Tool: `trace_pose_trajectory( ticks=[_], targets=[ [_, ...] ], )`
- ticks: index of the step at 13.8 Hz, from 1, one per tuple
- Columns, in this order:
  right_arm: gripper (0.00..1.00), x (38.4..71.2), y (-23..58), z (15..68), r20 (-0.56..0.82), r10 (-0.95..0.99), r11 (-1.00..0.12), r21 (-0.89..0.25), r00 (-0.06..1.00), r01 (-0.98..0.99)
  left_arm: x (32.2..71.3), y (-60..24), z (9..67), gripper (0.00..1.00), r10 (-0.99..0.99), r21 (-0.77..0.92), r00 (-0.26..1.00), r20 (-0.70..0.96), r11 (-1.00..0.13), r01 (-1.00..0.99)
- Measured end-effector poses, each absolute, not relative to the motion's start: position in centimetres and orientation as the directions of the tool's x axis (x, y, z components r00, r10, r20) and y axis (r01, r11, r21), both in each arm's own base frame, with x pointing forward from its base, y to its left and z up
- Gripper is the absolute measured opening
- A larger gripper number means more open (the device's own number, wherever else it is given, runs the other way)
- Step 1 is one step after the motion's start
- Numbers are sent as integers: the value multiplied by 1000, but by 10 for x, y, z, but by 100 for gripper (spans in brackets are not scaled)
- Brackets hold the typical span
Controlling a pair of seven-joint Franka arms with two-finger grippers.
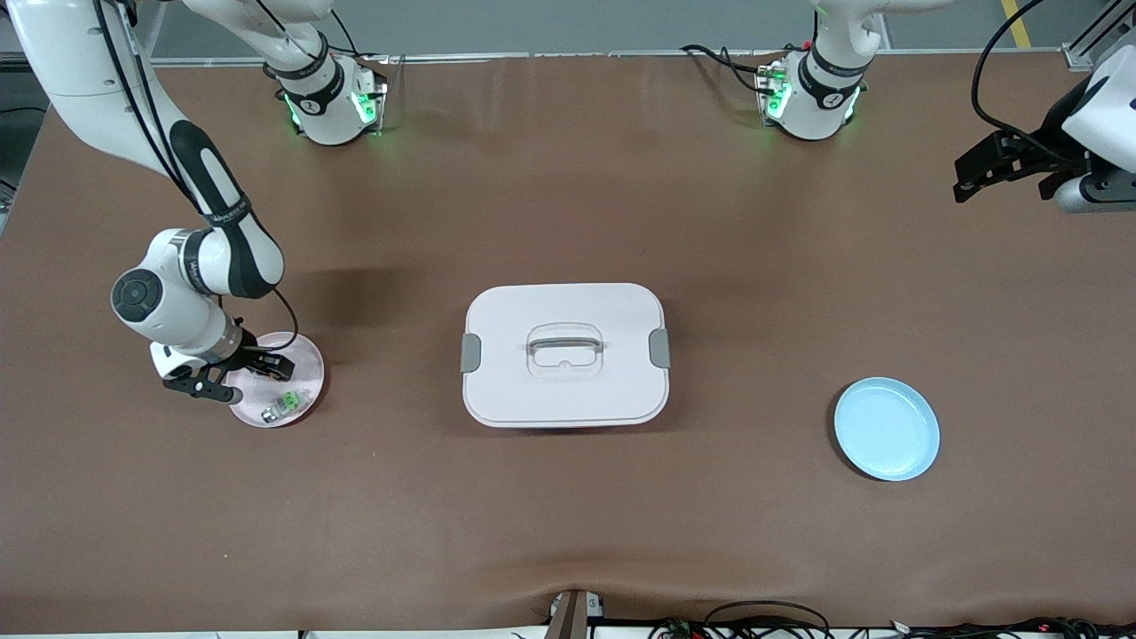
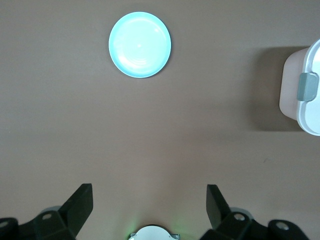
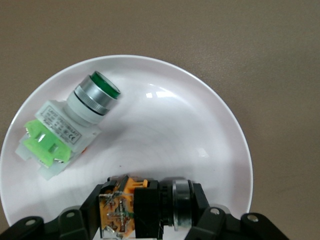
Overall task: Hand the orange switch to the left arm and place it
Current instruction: 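Close the right gripper on the black-orange switch and lift it, then carry the switch over the white box while the left gripper reaches toward it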
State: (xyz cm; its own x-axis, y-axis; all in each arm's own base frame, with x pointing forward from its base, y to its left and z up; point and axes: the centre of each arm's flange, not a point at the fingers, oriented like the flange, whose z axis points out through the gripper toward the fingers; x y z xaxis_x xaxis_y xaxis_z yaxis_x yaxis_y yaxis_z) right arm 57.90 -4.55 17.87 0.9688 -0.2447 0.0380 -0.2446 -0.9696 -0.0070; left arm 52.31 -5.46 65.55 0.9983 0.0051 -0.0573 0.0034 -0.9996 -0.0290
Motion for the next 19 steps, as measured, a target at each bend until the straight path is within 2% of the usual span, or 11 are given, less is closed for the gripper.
trace_pose_trajectory(
  ticks=[2,4,8,11,15,19],
  targets=[
    [73,579,-45,179,13,-299,-954,-33,954,-299,524,-54,655,100,6,-29,998,-59,-1000,4],
    [73,582,-38,185,-78,-367,-924,-83,927,-373,524,-53,656,100,8,-29,998,-55,-1000,6],
    [73,611,-16,249,-325,-426,-853,-165,844,-494,522,-53,661,100,9,-28,999,-47,-1000,8],
    [73,628,6,303,-412,-529,-770,-135,742,-624,520,-52,663,100,9,-28,999,-41,-1000,8],
    [73,640,92,364,-497,-640,-630,-97,586,-770,520,-52,664,100,9,-28,999,-40,-1000,8],
    [73,644,151,401,-573,-688,-494,-82,446,-866,519,-46,666,100,21,-28,999,-42,-999,19]
  ],
)
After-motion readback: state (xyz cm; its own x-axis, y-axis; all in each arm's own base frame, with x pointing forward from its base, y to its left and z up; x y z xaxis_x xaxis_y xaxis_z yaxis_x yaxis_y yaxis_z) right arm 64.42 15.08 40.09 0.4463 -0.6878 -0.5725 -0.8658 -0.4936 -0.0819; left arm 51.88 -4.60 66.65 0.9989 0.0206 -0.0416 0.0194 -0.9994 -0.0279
